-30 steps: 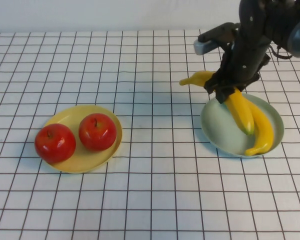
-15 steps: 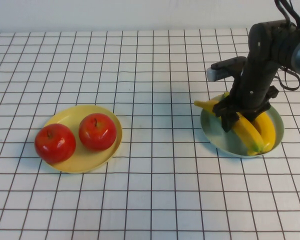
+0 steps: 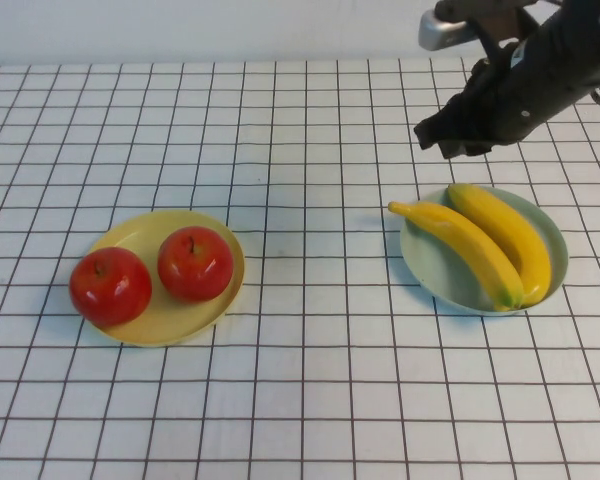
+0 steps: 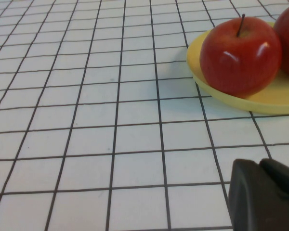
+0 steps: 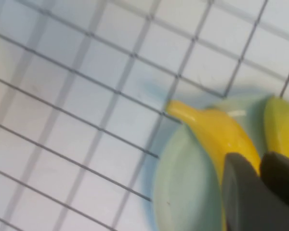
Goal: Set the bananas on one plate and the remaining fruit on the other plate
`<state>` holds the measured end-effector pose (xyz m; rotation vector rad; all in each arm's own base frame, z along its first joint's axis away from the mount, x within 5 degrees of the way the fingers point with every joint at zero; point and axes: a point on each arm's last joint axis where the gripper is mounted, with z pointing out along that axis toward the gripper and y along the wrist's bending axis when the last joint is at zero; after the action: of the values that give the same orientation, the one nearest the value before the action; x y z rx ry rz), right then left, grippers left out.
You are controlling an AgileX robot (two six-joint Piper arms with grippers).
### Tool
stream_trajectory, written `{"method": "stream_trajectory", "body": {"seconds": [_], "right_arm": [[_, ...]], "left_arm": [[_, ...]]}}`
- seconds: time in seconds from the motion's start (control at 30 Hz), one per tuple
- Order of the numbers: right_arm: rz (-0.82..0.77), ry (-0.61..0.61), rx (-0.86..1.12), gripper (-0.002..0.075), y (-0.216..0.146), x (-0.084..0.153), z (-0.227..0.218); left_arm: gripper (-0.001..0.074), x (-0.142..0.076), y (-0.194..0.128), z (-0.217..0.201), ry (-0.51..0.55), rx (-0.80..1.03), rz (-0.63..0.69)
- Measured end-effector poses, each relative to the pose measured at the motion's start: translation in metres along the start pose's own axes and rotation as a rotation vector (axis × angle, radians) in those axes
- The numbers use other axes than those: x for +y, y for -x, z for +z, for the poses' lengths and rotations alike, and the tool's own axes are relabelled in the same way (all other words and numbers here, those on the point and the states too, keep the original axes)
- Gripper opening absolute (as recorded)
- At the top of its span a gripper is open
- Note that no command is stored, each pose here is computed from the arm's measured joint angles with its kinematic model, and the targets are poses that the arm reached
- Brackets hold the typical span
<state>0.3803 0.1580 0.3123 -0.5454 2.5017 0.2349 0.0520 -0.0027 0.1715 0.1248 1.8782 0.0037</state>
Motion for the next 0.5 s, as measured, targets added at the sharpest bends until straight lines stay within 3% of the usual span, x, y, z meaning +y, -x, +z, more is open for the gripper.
{"method": "stream_trajectory", "body": {"seconds": [0.17,0.5], "right_arm": [[0.052,0.020,-0.300,-0.0003,-0.036,0.016,-0.056],[0.099,0.018,-0.673,-0.0014,-0.156,0.018,-0.139]], "left_arm": [[-0.0003,0.000,0.000,0.000,0.000,0.000,0.000],[-0.0002,0.000,0.000,0.000,0.000,0.000,0.000]]}}
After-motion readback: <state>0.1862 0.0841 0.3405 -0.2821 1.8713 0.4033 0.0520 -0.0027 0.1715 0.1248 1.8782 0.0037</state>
